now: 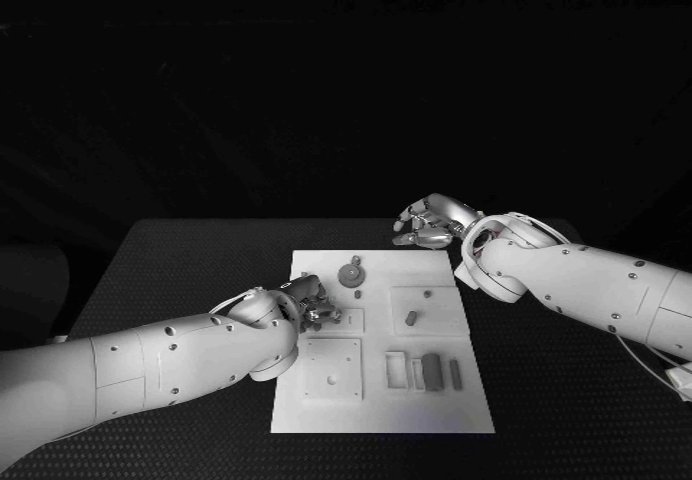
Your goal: Assemble the parts on the task board
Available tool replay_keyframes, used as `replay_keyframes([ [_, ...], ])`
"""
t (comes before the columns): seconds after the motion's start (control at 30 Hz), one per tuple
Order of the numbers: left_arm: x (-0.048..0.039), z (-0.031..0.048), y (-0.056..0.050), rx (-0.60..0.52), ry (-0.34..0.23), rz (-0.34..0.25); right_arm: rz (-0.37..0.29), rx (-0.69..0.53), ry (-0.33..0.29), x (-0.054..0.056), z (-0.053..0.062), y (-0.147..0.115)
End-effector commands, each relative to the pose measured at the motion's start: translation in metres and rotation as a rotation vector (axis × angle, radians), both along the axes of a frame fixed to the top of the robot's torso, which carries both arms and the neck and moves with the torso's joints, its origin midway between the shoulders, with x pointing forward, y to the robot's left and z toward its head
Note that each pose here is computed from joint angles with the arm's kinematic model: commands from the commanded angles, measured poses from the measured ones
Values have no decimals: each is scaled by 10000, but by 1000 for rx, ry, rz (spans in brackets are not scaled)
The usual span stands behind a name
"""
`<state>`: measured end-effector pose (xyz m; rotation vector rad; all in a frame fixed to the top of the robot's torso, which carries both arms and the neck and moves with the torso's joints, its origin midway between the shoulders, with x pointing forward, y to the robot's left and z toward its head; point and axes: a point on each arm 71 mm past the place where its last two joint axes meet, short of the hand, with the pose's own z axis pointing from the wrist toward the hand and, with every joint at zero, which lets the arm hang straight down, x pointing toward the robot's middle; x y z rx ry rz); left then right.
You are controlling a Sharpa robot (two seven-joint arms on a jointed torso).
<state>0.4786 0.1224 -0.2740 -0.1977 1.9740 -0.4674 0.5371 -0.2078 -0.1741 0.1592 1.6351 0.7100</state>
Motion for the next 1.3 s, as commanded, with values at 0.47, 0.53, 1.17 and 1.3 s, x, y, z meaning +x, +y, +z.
replay_keyframes([
  [0.47, -25, -87, 30, 35, 73, 1, 17, -2, 6, -6, -6, 17],
  [0.53, -24, -86, 28, 34, 73, 2, 17, -3, 6, -6, -6, 17],
  [1.17, -5, -90, 66, 35, 71, 19, 19, -3, 9, -7, -19, 23],
  [1.3, -2, -99, 80, 30, 84, 26, 19, -3, 9, -8, -21, 21],
])
